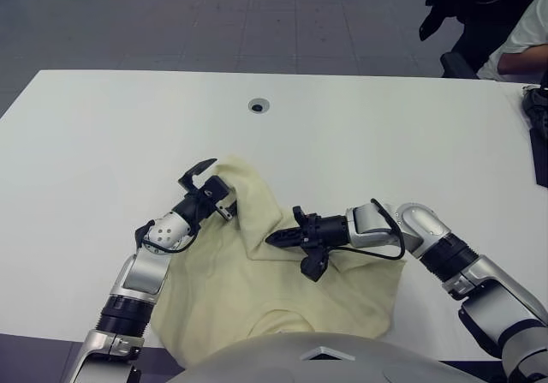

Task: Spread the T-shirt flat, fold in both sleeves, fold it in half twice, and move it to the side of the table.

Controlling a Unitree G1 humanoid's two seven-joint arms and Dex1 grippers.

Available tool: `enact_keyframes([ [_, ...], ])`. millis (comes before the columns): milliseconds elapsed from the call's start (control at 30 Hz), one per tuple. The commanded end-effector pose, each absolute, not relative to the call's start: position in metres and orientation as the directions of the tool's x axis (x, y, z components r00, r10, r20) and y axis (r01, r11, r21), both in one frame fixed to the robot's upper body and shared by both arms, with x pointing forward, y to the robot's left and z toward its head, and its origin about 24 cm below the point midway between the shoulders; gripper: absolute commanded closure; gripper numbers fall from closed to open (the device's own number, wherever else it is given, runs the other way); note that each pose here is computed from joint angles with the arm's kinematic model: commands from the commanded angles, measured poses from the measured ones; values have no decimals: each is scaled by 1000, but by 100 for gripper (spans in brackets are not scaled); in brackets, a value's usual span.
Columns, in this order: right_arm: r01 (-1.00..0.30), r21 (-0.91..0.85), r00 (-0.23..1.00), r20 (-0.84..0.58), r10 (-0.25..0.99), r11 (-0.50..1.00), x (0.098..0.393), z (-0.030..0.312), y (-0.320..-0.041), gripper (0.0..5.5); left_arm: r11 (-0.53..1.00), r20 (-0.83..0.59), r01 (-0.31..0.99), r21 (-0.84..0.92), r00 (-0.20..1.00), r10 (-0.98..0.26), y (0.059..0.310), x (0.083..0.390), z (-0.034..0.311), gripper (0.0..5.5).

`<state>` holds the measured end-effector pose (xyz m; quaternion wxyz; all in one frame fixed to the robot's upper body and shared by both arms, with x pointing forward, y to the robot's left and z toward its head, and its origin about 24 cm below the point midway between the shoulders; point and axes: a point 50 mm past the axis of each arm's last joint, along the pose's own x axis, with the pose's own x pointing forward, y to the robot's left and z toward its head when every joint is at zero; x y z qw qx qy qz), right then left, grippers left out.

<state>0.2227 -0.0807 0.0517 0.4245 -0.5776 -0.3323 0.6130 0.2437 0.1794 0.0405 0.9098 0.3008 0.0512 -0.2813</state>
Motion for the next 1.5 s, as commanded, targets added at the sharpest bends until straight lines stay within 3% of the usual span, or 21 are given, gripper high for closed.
enact_keyframes([
  [33,-172,-883,60,-453,890,-438,220,46,-95,549,655,-298,559,509,828,-475,181,241,34,10],
  [300,-192,-895,113,-427,897,-402,222,50,-106,549,656,-300,556,511,830,-471,182,240,34,10],
  [500,-200,-885,98,-446,890,-421,221,42,-102,447,652,-298,558,513,829,-474,182,241,35,10],
  [733,-201,-891,96,-433,897,-408,221,43,-101,548,651,-300,558,515,828,-473,183,241,35,10],
  [1233,-212,-885,79,-438,895,-414,219,40,-98,548,648,-302,561,515,826,-476,182,243,35,10],
  [1500,-193,-938,175,-323,930,-289,232,58,-105,548,652,-304,560,512,827,-472,183,243,33,10],
])
